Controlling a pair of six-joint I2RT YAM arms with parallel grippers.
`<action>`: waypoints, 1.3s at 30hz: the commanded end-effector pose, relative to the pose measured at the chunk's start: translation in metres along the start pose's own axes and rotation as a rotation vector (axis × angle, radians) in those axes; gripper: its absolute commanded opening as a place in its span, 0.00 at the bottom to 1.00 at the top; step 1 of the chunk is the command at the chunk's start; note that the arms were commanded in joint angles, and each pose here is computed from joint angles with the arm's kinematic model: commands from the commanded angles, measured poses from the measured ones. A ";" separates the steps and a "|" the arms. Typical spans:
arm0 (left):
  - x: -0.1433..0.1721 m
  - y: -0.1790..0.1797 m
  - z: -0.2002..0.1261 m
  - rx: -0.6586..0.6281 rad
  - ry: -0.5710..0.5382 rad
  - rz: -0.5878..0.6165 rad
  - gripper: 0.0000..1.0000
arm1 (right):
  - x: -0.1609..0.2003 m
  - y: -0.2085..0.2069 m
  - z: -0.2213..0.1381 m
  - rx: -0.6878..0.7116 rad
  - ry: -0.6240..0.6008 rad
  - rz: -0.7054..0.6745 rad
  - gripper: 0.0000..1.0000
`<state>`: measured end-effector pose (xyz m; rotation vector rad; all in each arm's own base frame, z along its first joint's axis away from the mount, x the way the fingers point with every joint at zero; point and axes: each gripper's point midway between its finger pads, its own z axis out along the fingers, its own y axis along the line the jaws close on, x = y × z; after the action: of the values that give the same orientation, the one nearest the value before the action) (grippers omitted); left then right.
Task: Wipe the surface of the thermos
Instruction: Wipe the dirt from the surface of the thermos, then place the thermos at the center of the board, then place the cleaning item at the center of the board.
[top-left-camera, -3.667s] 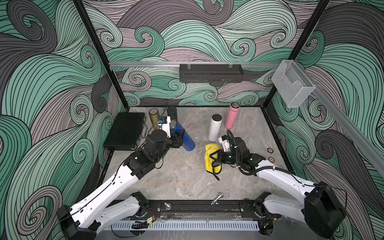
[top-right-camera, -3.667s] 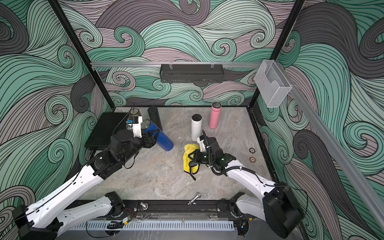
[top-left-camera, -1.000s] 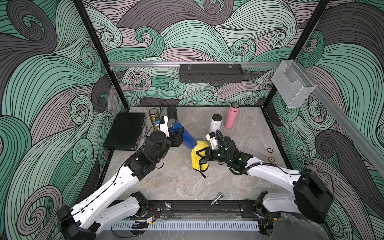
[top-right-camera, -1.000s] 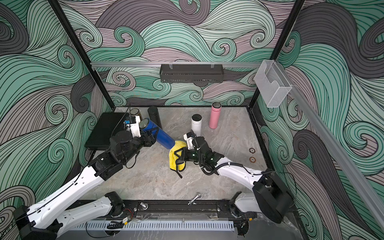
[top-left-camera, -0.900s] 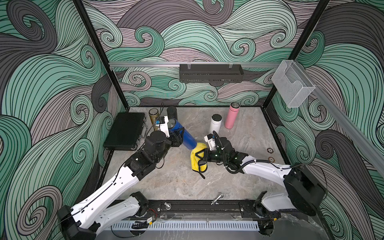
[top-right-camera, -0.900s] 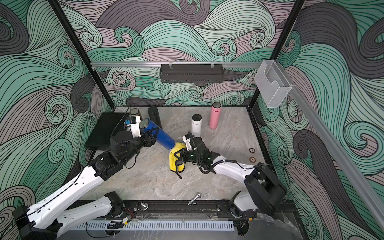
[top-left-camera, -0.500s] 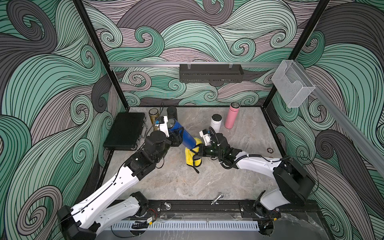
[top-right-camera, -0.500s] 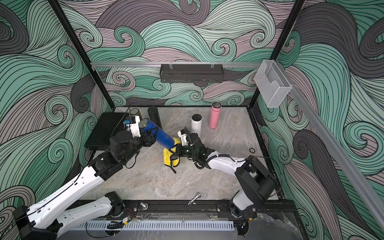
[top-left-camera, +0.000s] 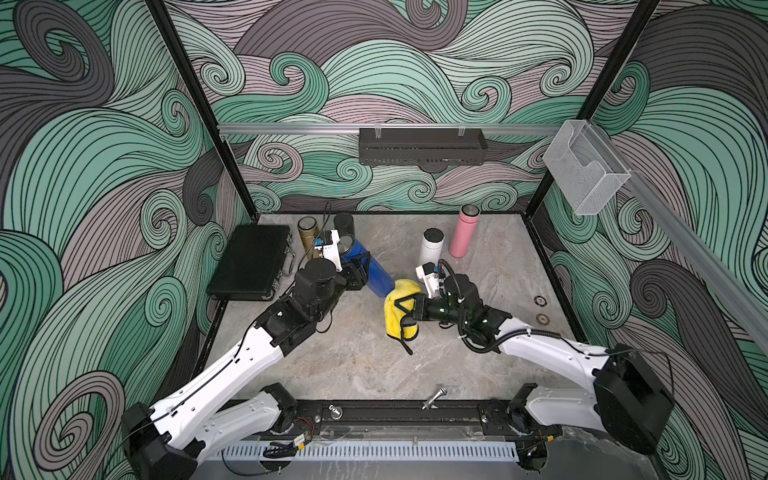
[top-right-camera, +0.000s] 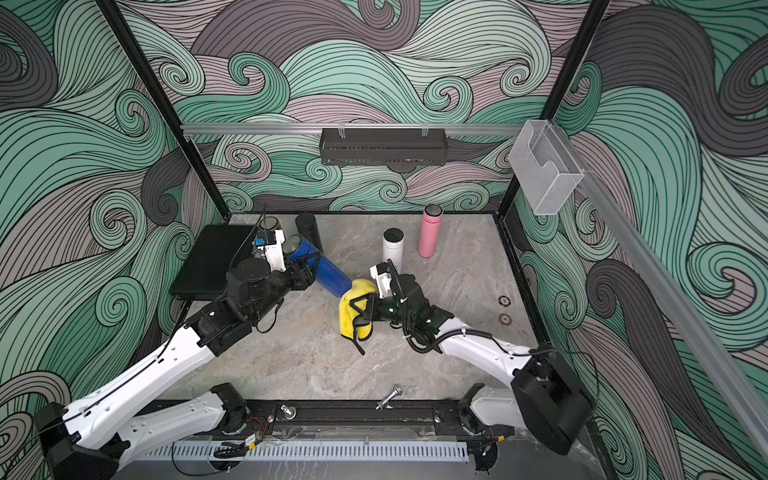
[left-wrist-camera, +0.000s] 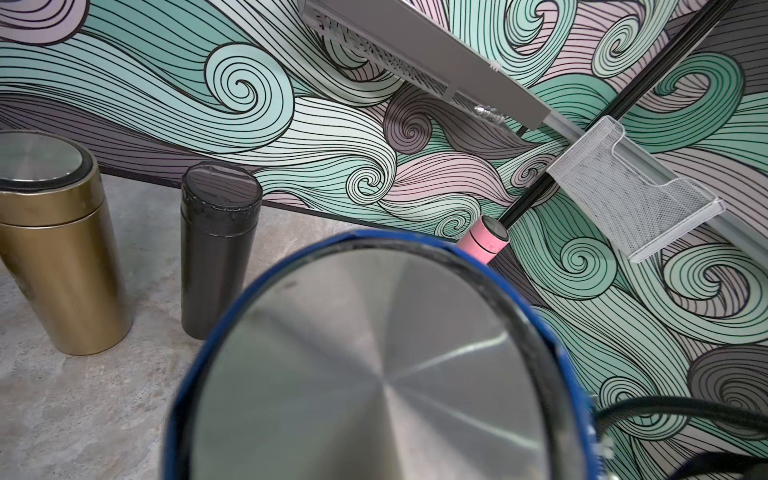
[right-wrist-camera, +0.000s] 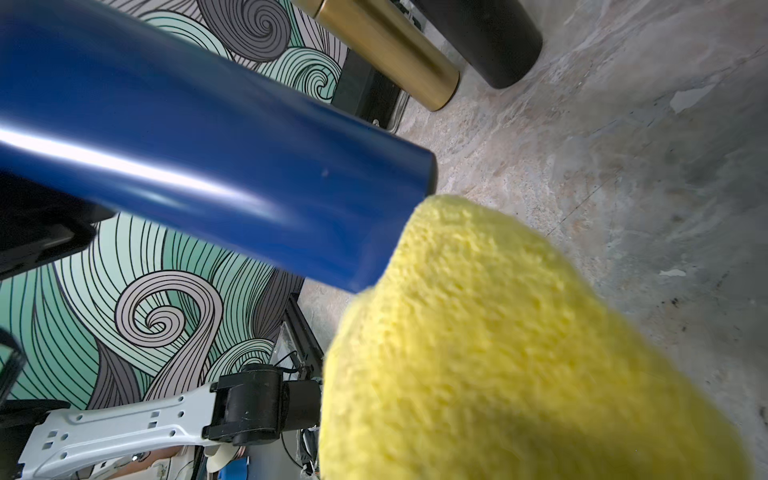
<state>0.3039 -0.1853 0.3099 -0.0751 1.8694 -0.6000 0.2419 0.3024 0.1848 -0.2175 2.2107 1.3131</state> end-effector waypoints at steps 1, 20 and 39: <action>-0.013 -0.006 0.003 0.021 -0.044 0.007 0.00 | -0.013 -0.010 -0.029 0.062 -0.054 -0.022 0.00; 0.036 0.013 0.065 -0.094 0.065 0.219 0.00 | -0.017 -0.165 -0.132 0.867 -0.025 0.041 0.00; 0.079 0.018 0.097 -0.127 0.210 0.305 0.19 | 0.004 -0.228 -0.097 0.960 0.129 0.070 0.39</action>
<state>0.3551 -0.2222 0.1753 0.1986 2.1544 -0.2526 0.2946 0.1070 0.0493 0.1404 2.6987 0.1706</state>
